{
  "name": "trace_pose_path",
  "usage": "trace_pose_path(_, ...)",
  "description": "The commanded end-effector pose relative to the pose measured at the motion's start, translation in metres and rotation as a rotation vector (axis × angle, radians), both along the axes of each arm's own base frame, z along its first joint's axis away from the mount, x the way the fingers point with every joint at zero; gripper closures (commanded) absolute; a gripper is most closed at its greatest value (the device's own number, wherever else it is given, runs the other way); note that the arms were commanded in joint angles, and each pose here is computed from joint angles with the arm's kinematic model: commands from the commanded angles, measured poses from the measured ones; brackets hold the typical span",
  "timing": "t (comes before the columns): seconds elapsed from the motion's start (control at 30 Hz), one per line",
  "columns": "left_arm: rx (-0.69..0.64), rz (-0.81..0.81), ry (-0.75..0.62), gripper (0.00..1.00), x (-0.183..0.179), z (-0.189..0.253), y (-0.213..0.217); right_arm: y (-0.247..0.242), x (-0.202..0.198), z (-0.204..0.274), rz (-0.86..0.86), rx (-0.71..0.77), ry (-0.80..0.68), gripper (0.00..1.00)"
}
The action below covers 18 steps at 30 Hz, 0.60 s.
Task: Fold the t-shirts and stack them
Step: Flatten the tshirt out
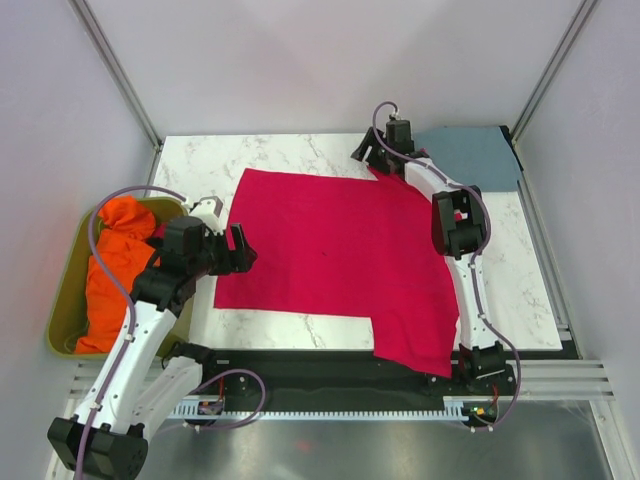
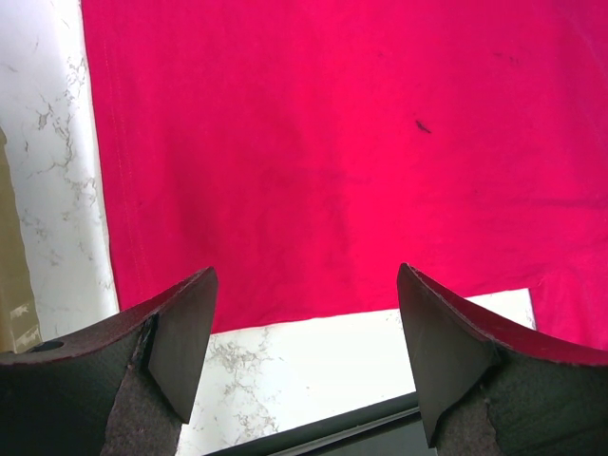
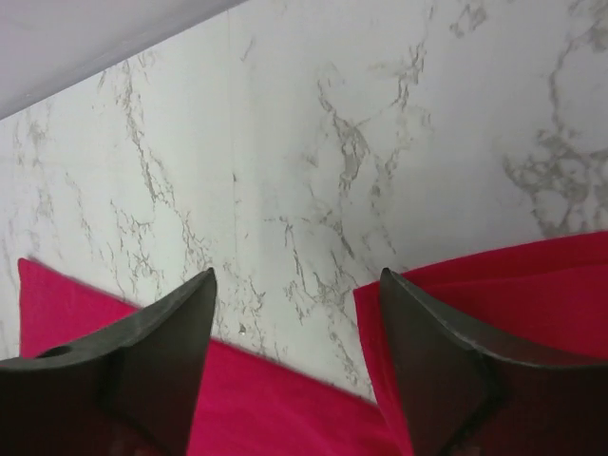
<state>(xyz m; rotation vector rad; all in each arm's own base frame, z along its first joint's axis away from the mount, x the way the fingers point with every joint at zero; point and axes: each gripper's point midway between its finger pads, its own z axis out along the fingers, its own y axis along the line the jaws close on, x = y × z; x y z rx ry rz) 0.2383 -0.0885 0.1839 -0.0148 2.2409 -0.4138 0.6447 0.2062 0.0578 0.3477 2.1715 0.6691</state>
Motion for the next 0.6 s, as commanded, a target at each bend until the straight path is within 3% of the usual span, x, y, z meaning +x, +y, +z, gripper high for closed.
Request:
trace_pose_path(0.0, -0.029, 0.006, -0.029, 0.17, 0.005, 0.007, -0.003, 0.01, 0.019, 0.055, 0.06, 0.046, -0.14, 0.15)
trace_pose_path(0.1, -0.021, 0.024, -0.023, 0.16, 0.006, 0.005, 0.0, 0.006, 0.016, 0.112, 0.073, 0.016, -0.242, 0.03)
trace_pose_path(0.23, 0.002, 0.067, -0.002, 0.18, 0.009, 0.002, 0.006, -0.012, -0.01, 0.187, 0.051, -0.051, -0.337, 0.02)
trace_pose_path(0.3, -0.006, 0.091, 0.022, 0.2, 0.007, -0.002, 0.007, -0.027, -0.042, 0.213, 0.013, -0.083, -0.345, 0.02)
trace_pose_path(0.4, 0.006, 0.14, 0.09, 0.23, -0.002, -0.014, 0.003, -0.048, -0.1, 0.202, -0.034, -0.124, -0.275, 0.02)
trace_pose_path(0.57, 0.222, 0.284, 0.314, 0.25, -0.023, -0.066, 0.004, -0.06, -0.184, 0.132, 0.008, -0.143, -0.098, 0.02)
